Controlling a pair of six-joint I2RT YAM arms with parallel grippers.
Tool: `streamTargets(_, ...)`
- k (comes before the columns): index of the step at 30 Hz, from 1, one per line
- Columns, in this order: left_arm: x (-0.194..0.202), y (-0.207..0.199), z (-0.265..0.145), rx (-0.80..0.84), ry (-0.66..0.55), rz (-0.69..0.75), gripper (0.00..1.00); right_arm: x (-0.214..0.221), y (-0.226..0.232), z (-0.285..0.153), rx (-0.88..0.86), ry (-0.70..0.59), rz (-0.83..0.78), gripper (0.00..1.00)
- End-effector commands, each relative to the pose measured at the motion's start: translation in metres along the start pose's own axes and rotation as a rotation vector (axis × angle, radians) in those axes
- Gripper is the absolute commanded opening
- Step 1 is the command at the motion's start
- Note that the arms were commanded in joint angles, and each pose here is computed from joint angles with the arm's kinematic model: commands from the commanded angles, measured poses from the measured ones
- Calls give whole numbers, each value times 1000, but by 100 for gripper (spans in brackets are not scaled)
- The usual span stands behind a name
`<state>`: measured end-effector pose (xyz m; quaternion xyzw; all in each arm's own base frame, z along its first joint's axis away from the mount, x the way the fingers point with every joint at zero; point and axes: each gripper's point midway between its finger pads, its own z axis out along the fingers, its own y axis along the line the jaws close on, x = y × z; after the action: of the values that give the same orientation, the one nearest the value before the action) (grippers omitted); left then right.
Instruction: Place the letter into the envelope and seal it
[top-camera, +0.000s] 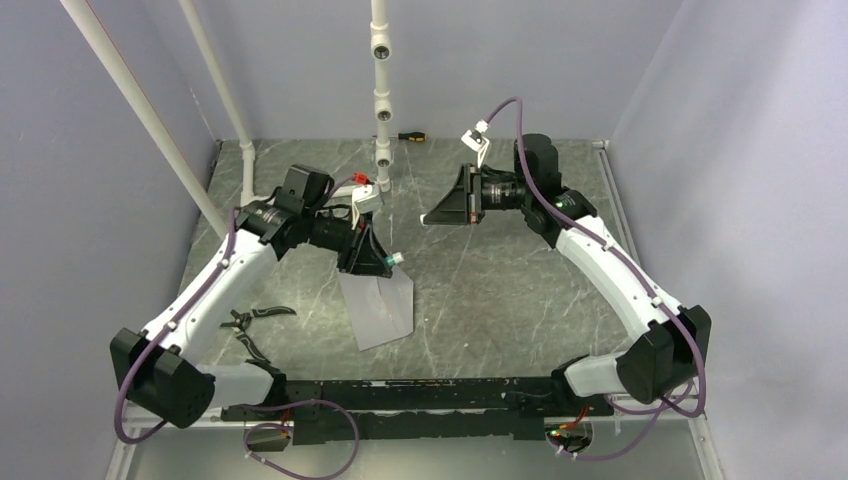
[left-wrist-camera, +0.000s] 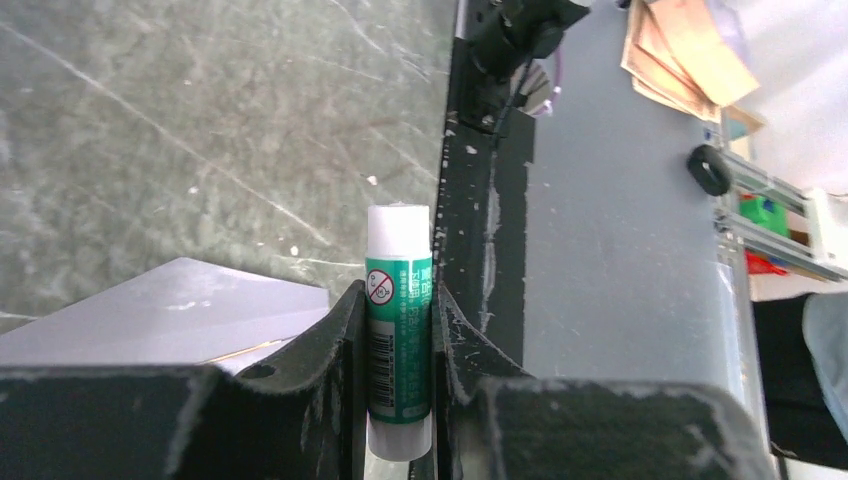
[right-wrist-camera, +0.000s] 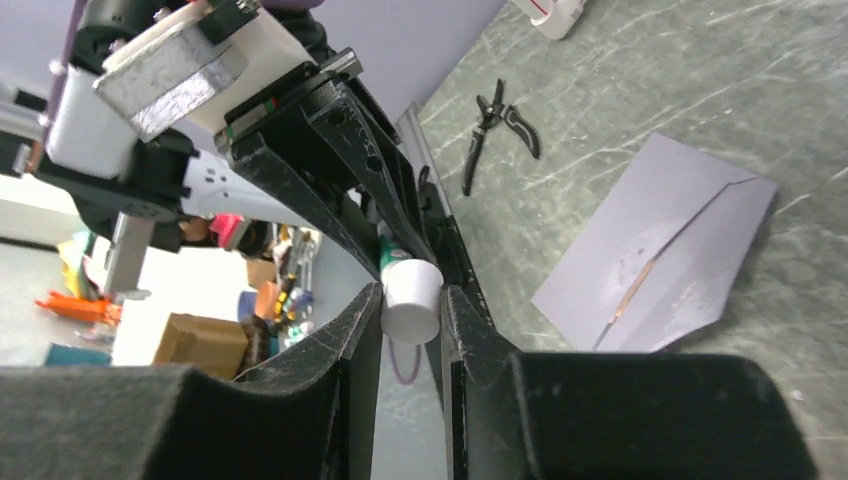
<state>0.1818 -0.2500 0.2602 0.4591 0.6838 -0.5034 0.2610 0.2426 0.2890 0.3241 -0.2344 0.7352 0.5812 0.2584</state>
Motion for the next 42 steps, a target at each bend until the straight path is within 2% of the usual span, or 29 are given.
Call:
streamTargets(1, -23, 15, -7, -145, -59, 40, 3, -19, 22, 6, 16, -84, 92, 0)
streamTargets(6, -20, 20, -7, -152, -34, 27, 2, -14, 2, 7, 131, -88, 116, 0)
streamTargets(9, -17, 22, -8, -171, -23, 10, 2, -9, -42, -1, 367, -88, 152, 0)
streamTargets(11, -19, 23, -9, -198, -37, 13, 2, 5, -81, -12, 564, -51, 165, 0)
streamTargets(15, -27, 25, -14, -251, -86, 12, 2, 45, -153, -44, 910, 110, 169, 0)
streamTargets(20, -38, 24, -17, -285, -154, 12, 2, 73, -204, -65, 1136, 234, 180, 0)
streamTargets(30, -39, 17, -17, -268, -181, -12, 3, 117, -262, -60, 1219, 403, 214, 0)
streamTargets(38, -42, 14, -18, -265, -202, -13, 2, 135, -288, -49, 1214, 391, 228, 11)
streamTargets(42, -43, 13, -19, -269, -207, -17, 2, 141, -292, -49, 1218, 394, 235, 20)
